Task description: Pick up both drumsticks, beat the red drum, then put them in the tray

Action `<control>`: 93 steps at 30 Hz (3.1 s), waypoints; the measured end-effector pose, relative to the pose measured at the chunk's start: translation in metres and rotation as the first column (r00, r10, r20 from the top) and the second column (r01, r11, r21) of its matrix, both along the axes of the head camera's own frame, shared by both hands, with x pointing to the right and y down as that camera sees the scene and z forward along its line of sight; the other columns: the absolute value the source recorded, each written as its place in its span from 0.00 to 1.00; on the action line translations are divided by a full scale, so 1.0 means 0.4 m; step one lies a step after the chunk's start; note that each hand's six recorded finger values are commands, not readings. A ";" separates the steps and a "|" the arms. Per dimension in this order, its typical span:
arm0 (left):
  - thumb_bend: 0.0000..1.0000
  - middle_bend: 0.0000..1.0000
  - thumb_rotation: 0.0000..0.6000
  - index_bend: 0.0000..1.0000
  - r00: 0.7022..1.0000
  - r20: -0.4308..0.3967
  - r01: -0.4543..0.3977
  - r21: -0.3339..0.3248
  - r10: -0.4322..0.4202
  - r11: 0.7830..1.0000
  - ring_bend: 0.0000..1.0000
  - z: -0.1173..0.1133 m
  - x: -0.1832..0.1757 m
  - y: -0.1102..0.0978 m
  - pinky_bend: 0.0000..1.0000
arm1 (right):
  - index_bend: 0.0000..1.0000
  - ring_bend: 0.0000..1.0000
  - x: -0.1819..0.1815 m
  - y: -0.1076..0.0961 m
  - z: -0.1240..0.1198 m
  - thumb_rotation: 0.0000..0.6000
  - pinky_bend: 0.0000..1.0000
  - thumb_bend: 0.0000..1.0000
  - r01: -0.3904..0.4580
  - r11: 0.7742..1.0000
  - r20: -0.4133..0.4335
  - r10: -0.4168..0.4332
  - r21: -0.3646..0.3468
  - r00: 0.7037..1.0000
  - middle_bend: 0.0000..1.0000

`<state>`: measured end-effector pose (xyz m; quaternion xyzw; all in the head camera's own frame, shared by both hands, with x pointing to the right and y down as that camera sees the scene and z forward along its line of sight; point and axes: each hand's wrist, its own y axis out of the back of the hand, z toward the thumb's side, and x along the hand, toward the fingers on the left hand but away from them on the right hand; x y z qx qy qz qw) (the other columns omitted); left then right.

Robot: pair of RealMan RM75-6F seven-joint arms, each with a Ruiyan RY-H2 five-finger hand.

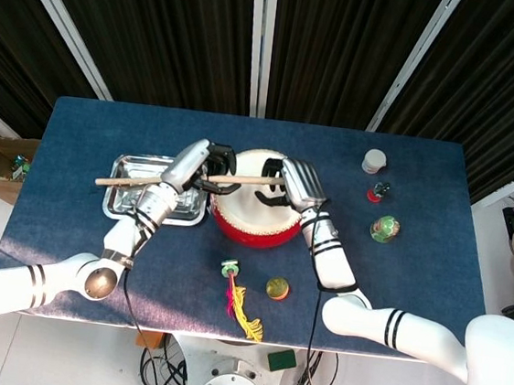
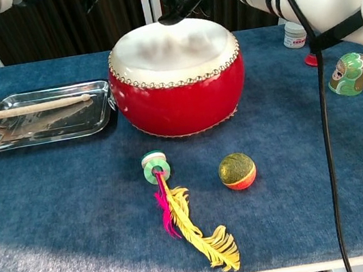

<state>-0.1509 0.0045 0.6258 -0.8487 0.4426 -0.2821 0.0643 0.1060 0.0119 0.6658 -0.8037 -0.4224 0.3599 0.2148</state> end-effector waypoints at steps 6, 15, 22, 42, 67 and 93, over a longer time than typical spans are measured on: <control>0.39 0.79 1.00 0.80 0.997 -0.075 0.028 -0.058 -0.032 0.998 0.70 0.001 -0.010 -0.005 0.71 | 0.41 0.49 0.004 -0.002 -0.007 1.00 0.58 0.07 -0.002 1.000 0.009 0.002 0.000 1.000 0.51; 0.39 0.79 1.00 0.80 0.986 -0.149 0.058 -0.099 -0.072 0.993 0.70 -0.004 -0.029 -0.013 0.71 | 0.07 0.29 0.018 -0.007 -0.025 1.00 0.39 0.01 -0.004 1.000 0.023 0.003 0.007 1.000 0.29; 0.39 0.79 1.00 0.80 0.978 -0.183 0.079 -0.119 -0.100 0.990 0.70 -0.005 -0.059 -0.016 0.71 | 0.00 0.11 0.052 -0.018 -0.057 1.00 0.22 0.00 -0.028 0.999 0.052 0.026 0.036 0.998 0.09; 0.39 0.79 1.00 0.80 0.969 -0.109 0.206 -0.125 -0.220 0.971 0.70 0.042 -0.285 0.005 0.71 | 0.00 0.06 0.258 -0.025 -0.214 1.00 0.16 0.00 -0.048 0.983 -0.020 0.052 0.178 0.998 0.03; 0.40 0.76 1.00 0.79 0.918 0.212 0.374 -0.184 -0.335 0.909 0.63 0.265 -0.642 0.086 0.63 | 0.00 0.06 0.533 0.086 -0.284 1.00 0.15 0.00 -0.151 0.971 -0.031 0.159 0.186 0.987 0.03; 0.07 0.10 1.00 0.11 0.755 0.645 0.128 0.032 -0.118 0.991 0.09 0.265 -0.702 0.078 0.16 | 0.00 0.06 0.592 0.118 -0.271 1.00 0.14 0.00 -0.172 0.972 -0.038 0.180 0.159 0.983 0.05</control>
